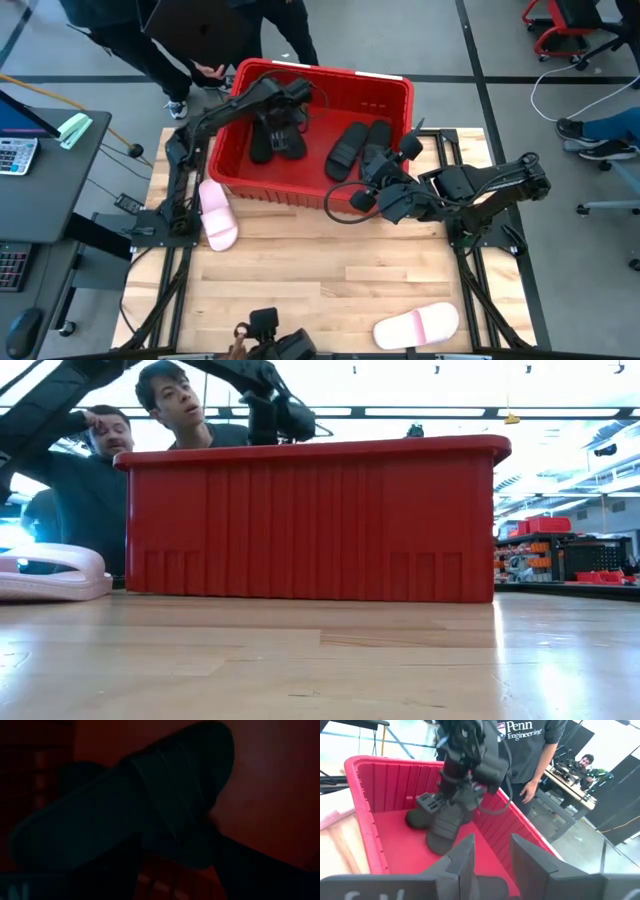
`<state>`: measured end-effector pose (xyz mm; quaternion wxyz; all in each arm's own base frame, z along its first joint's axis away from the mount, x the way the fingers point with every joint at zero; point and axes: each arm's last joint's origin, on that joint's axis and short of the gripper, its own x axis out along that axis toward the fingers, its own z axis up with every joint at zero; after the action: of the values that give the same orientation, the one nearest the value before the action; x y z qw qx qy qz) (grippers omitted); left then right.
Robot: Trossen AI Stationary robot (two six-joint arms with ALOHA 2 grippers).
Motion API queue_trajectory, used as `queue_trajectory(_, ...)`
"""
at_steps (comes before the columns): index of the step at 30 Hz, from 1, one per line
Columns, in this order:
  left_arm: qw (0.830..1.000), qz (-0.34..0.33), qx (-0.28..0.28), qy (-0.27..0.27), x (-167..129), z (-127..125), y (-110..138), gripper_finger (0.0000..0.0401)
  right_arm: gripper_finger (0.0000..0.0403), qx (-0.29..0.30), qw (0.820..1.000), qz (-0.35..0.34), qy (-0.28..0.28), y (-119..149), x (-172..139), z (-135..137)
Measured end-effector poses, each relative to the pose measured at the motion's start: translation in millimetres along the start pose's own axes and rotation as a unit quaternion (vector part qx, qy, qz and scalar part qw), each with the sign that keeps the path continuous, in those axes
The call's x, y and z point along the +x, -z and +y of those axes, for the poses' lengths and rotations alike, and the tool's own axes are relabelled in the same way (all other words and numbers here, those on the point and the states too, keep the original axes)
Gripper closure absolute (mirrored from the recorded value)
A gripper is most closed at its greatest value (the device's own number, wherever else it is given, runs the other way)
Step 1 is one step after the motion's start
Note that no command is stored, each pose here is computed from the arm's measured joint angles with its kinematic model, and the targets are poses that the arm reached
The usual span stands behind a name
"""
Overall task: Pick and place slides into bin
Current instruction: Put the top pink slide into the bin
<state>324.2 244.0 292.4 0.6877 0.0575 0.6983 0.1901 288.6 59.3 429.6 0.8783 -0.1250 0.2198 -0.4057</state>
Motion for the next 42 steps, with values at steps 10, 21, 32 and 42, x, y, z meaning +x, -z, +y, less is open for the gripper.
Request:
queue_trajectory(10, 0.995, -0.074, -0.006, 0.06, -14, 4, 3, 0.017, 0.0275, 0.015, 1.0, 0.006, -0.024, 0, 0, 1)
queue_trajectory(21, 0.993, -0.085, -0.044, 0.064, -23, -7, -2, 0.017, 0.0275, 0.004, 0.999, 0.012, -0.032, 2, 0, 2)
queue_trajectory(32, 0.974, -0.199, -0.084, 0.07, -133, -63, 34, 0.0171, 0.0275, 0.009, 0.999, 0.018, -0.041, 3, 0, 2)
queue_trajectory(42, 0.963, -0.192, -0.13, 0.14, -200, -141, 90, 0.0173, 0.0275, 0.019, 0.999, 0.021, -0.045, 3, 0, 2)
